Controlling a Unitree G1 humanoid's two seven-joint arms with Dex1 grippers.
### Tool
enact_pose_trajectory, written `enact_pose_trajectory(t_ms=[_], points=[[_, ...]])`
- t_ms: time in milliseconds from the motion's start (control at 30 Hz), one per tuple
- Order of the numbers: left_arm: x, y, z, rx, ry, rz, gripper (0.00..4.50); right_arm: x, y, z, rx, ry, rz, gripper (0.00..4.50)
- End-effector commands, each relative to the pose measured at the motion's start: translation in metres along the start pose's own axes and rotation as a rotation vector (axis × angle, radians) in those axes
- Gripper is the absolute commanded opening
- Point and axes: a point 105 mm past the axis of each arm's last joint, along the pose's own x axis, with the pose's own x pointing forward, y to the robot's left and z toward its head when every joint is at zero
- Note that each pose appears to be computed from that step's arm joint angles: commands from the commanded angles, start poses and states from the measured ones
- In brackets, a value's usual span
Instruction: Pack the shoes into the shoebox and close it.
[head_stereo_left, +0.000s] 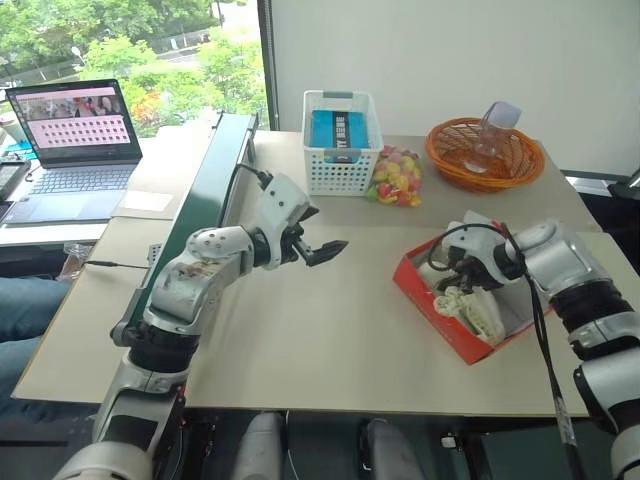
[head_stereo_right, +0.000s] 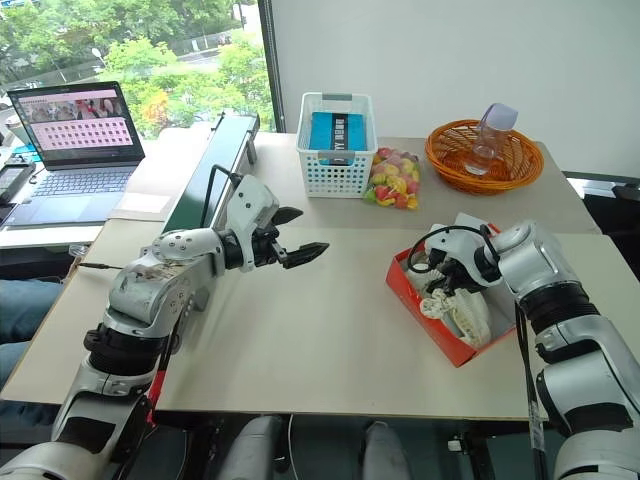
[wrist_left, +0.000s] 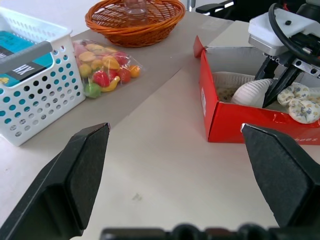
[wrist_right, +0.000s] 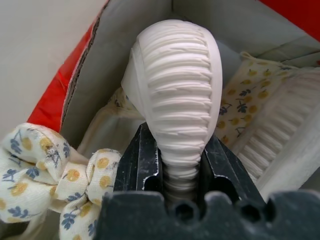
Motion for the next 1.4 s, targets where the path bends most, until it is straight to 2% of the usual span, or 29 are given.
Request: enact_pose_trajectory(t_ms=[33,267,300,367,467,600,733,900,1067,1133,1200,1400], points=[[-0.003,-0.003,0.015,0.053,-0.052,0.005,4.50,0.027,0.012,-0.038,-0.018,0.185,0.021,0.41],[-0.002,-0.005,0.016,0.059,-0.054,0.003,4.50,0.043,0.003,-0.064,-0.123,0.331,-0.063,0.41],[-0.002,-0.005,0.015,0.062,-0.051,0.004,4.50,0.047,0.005,-0.062,-0.099,0.318,-0.061,0.41],[-0.002,-0.005,0.015,0.069,-0.048,0.003,4.50,0.052,0.006,-0.055,-0.204,0.321,-0.067,0.36],[-0.002,-0.006,0.016,0.073,-0.047,0.002,4.50,0.059,0.019,-0.029,-0.159,0.201,-0.011,0.36],[-0.001,-0.008,0.015,0.070,-0.047,-0.003,4.50,0.063,0.028,-0.014,-0.113,0.123,0.005,0.36],[-0.002,-0.006,0.016,0.072,-0.047,-0.001,4.50,0.054,0.016,0.004,-0.095,0.052,-0.095,0.36],[0.000,-0.004,0.017,0.077,-0.051,0.003,4.50,0.044,0.000,0.009,-0.091,0.030,-0.198,0.36],[0.002,-0.004,0.020,0.082,-0.061,-0.001,4.50,0.038,-0.012,0.025,-0.024,-0.058,-0.259,0.36],[0.003,-0.004,0.020,0.082,-0.064,-0.003,4.50,0.037,-0.015,0.027,-0.005,-0.077,-0.271,1.36],[0.003,-0.004,0.020,0.083,-0.065,-0.004,4.50,0.035,-0.019,0.028,0.008,-0.091,-0.289,1.91],[0.005,-0.005,0.021,0.085,-0.067,-0.010,4.50,0.026,-0.025,0.041,0.026,-0.147,-0.326,4.08]])
